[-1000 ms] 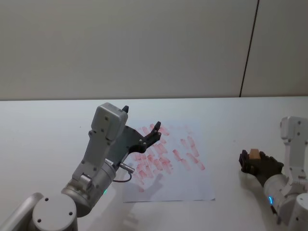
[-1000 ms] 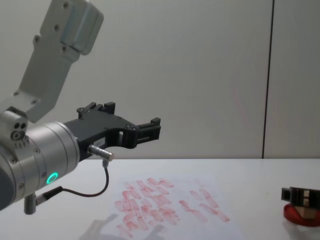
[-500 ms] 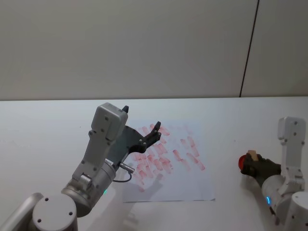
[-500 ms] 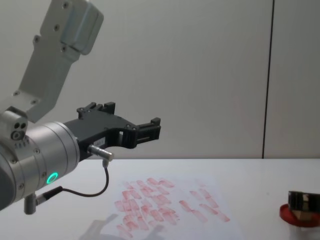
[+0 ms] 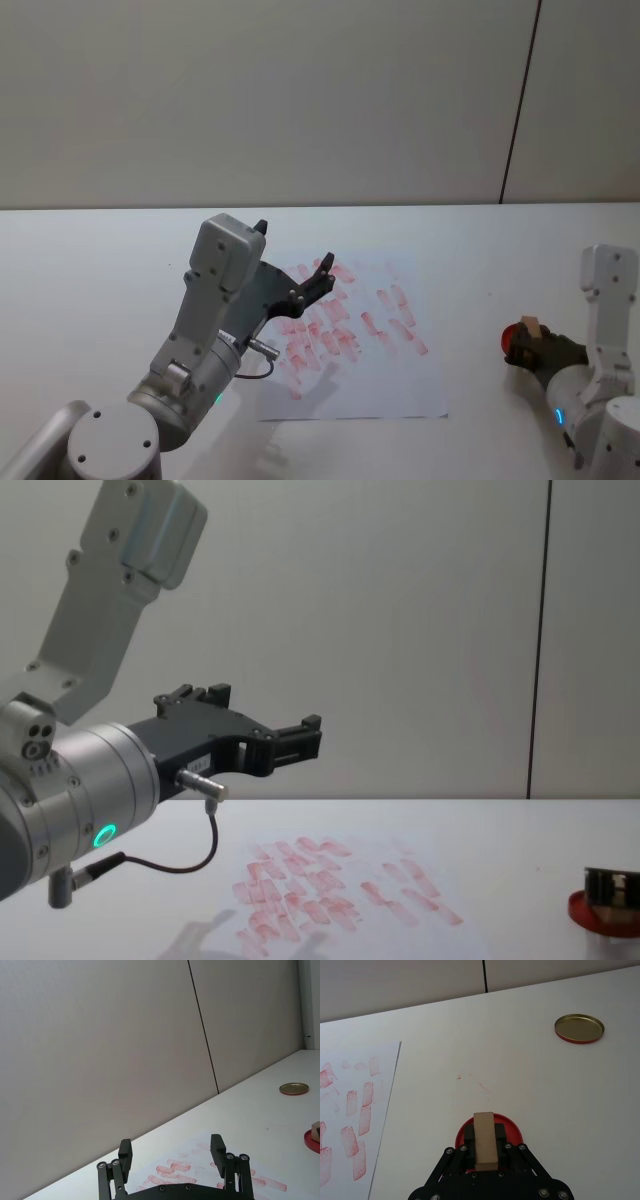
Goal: Use the one hand to pick up the stamp and affix it onto the A4 paper.
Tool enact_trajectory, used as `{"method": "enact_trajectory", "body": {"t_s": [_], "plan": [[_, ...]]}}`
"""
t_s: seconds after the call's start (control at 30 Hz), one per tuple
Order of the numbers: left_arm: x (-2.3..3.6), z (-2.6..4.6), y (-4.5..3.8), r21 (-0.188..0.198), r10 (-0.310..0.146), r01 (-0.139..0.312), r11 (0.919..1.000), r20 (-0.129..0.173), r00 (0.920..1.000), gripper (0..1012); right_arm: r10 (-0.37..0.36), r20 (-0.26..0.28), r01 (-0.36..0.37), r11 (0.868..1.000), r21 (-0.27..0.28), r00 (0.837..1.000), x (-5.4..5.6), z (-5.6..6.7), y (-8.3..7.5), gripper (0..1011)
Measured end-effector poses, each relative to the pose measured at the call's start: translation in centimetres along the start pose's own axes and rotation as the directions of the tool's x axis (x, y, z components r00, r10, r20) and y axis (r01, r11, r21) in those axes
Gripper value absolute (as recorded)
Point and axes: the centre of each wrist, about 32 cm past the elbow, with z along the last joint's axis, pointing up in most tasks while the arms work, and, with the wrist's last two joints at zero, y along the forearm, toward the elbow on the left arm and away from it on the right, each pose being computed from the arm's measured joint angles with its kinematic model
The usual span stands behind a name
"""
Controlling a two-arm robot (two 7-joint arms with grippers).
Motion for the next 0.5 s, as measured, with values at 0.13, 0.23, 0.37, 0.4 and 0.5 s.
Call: {"method": "enact_trajectory", "body": {"t_s": [0.13,0.23,0.37,0.4,0.5], "plan": [[0.0,0.0,0.0,0.0,0.0,0.0,1.0,0.0,1.0,993,0.0,-0.003,0.0,1.0,-0.001,1.0,0.05,0.0,0.02,219],[0.0,0.0,0.0,0.0,0.0,0.0,1.0,0.0,1.0,993,0.004,-0.002,-0.004,1.0,0.002,1.0,0.09,-0.03,0.01,219],[0.0,0.0,0.0,0.0,0.0,0.0,1.0,0.0,1.0,993,0.009,0.004,-0.009,1.0,0.015,1.0,0.09,0.01,-0.07,219],[0.0,0.0,0.0,0.0,0.0,0.0,1.0,0.0,1.0,993,0.014,0.007,-0.014,1.0,0.024,1.0,0.09,0.08,-0.14,220],[0.0,0.0,0.0,0.0,0.0,0.0,1.0,0.0,1.0,993,0.027,0.016,-0.028,0.998,0.052,1.0,-0.08,0.42,-0.4,219]]}}
